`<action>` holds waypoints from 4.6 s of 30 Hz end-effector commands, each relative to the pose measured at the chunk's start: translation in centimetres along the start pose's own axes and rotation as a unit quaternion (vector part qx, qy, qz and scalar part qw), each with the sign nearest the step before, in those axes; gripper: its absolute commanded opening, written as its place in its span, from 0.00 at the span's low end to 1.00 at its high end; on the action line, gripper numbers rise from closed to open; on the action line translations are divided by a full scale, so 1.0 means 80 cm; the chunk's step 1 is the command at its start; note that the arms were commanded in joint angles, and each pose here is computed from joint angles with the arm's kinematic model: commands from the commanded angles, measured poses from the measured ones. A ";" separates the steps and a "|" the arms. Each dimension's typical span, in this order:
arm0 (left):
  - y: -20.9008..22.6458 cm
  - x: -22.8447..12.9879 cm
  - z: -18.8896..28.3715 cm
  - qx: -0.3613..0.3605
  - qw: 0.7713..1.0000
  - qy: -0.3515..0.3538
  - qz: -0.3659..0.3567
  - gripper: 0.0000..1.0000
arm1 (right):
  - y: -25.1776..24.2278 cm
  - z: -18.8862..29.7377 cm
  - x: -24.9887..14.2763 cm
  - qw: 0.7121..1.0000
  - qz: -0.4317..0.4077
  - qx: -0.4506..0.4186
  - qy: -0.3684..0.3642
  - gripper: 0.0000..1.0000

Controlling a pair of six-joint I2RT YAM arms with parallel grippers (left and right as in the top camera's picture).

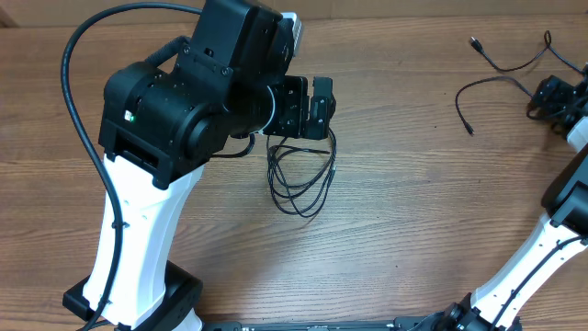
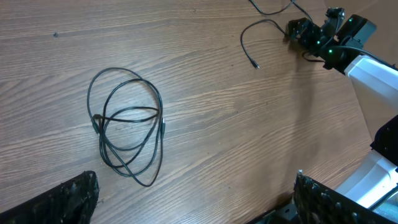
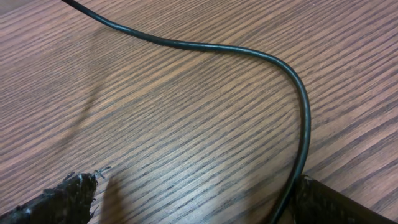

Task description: Untangle cables

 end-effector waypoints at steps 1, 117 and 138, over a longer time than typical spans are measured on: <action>-0.001 0.000 -0.005 0.006 1.000 0.003 -0.010 1.00 | 0.022 -0.024 -0.092 0.990 -0.062 0.080 0.102 1.00; -0.001 0.000 -0.005 0.006 1.000 0.003 -0.010 1.00 | 0.335 0.723 0.134 0.831 0.198 0.404 -0.327 0.04; -0.001 0.000 -0.005 0.005 1.000 0.003 -0.010 1.00 | 0.311 0.806 0.174 0.748 0.150 0.407 -0.502 0.04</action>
Point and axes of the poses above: each gripper's point midway between its finger pads, its own z axis back along the fingers, its own y axis along the line the jaws close on, x = y × z, the point moved 8 cm from there along z, back along the fingers, and after that the axes turned 10 degrees about z, right-handed, at the moved point
